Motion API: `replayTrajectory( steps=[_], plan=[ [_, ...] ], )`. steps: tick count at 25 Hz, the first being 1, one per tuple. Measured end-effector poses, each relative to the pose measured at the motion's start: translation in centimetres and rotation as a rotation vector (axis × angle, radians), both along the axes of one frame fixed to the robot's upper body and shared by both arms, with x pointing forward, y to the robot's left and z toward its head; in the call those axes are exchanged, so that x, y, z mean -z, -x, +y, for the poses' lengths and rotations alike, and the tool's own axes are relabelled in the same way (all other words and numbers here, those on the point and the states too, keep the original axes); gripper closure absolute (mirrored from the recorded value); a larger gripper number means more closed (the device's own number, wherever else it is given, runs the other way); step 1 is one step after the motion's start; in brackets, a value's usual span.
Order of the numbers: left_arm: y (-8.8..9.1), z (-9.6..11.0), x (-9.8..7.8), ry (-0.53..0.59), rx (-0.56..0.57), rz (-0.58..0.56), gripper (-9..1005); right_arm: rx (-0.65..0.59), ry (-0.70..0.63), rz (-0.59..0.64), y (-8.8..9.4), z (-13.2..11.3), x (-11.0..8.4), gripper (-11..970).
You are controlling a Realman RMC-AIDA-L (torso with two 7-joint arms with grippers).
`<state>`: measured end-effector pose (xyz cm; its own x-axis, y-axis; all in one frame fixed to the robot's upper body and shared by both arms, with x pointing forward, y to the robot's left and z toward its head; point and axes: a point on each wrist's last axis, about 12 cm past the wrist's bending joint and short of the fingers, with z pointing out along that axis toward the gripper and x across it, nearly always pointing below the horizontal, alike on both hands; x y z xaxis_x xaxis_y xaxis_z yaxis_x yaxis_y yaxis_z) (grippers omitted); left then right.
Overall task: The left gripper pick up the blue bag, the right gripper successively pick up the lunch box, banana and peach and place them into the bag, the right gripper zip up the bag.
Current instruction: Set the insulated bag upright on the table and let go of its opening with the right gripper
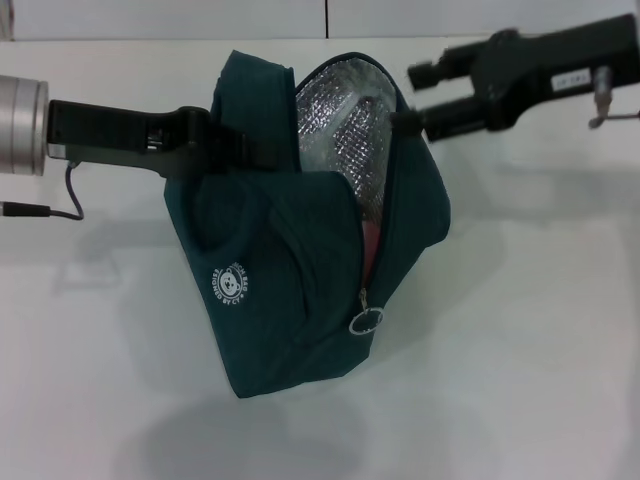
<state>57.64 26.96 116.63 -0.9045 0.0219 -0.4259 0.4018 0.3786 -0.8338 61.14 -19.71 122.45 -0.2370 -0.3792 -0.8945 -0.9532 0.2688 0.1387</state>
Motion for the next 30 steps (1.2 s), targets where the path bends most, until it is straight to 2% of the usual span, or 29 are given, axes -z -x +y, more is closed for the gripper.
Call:
replayTrajectory(
  steps=[7,10,18,23,30],
  plan=[
    [0.0,0.0,0.0,-0.001,0.001,-0.003,962,0.136,-0.031,-0.054,-1.7,-0.5,-0.4,241],
    [-0.1,-0.1,-0.1,-0.001,0.003,-0.005,962,0.183,-0.005,-0.013,-2.6,0.3,-0.6,242],
    [-0.2,-0.1,-0.1,-0.004,-0.004,-0.014,962,0.230,0.119,0.093,-4.4,3.7,-2.8,246],
    [-0.2,-0.1,0.0,-0.004,-0.005,-0.019,962,0.274,0.258,0.140,-4.9,4.7,-2.2,249],
    [-0.2,-0.2,0.0,-0.004,-0.001,-0.027,961,0.262,0.301,0.202,-4.8,5.4,-0.8,252]
  ],
)
